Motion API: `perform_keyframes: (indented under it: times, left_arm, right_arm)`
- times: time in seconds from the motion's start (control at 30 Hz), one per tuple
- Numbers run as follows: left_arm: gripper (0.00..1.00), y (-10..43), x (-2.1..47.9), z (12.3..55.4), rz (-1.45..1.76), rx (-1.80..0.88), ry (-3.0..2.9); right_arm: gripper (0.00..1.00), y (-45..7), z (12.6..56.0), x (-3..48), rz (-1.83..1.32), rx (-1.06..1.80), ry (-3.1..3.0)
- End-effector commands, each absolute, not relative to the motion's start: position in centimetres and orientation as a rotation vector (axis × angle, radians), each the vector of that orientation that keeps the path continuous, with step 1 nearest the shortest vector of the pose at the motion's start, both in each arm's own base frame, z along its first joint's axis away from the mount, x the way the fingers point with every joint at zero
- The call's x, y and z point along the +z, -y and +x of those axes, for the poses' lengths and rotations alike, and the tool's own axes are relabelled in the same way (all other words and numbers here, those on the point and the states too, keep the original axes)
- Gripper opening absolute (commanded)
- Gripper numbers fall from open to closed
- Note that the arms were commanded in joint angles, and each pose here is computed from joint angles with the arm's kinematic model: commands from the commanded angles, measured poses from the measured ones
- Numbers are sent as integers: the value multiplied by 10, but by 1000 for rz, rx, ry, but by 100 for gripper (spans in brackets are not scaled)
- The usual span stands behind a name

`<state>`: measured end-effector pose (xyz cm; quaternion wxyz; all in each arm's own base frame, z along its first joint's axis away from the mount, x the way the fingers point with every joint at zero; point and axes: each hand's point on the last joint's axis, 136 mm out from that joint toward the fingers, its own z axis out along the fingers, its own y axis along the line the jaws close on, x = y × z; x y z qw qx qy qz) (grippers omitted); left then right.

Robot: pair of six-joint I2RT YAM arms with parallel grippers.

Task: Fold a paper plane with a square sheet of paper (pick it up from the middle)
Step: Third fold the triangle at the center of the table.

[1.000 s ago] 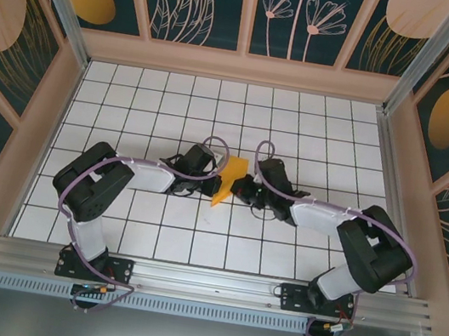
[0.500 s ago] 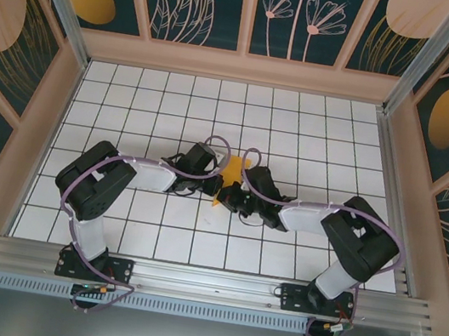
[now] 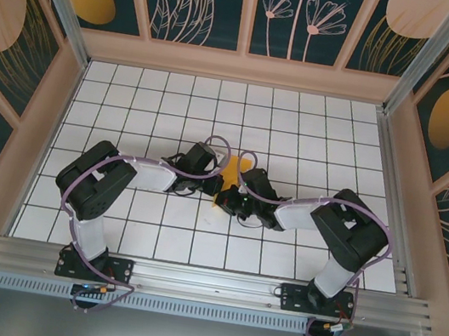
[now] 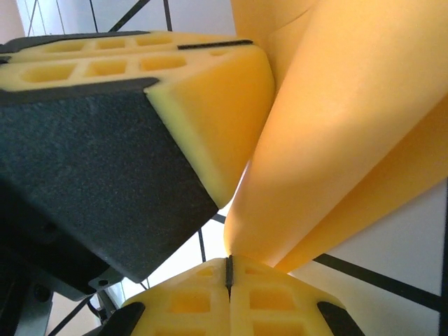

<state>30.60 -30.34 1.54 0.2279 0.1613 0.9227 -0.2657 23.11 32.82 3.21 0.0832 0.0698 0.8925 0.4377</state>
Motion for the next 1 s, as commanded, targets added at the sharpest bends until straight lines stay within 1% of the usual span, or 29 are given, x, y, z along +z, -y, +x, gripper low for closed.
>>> perform_keyframes:
  times: [0.0,0.3,0.4,0.47,0.57,0.77,0.97]
  left_arm:
    - [10,299,-4,297,476,-708,-2610]
    - [10,299,-4,297,477,-704,-2611]
    - [10,299,-4,296,480,-707,-2611]
    - [10,299,-4,296,479,-707,-2611]
    - [9,299,-4,295,479,-714,-2612]
    - [8,301,-2,296,479,-724,-2606]
    - [7,300,-1,295,479,-723,-2608]
  right_arm:
    - [0,-334,228,28,197,1333,-2676]
    - [0,-323,225,18,226,1249,-2709]
    - [0,-320,221,6,229,1196,-2768]
    - [0,-322,216,4,217,1234,-2766]
    - [0,-323,220,12,221,1256,-2726]
    - [1,-324,228,45,178,1287,-2618]
    - [1,-293,245,43,254,1129,-2609]
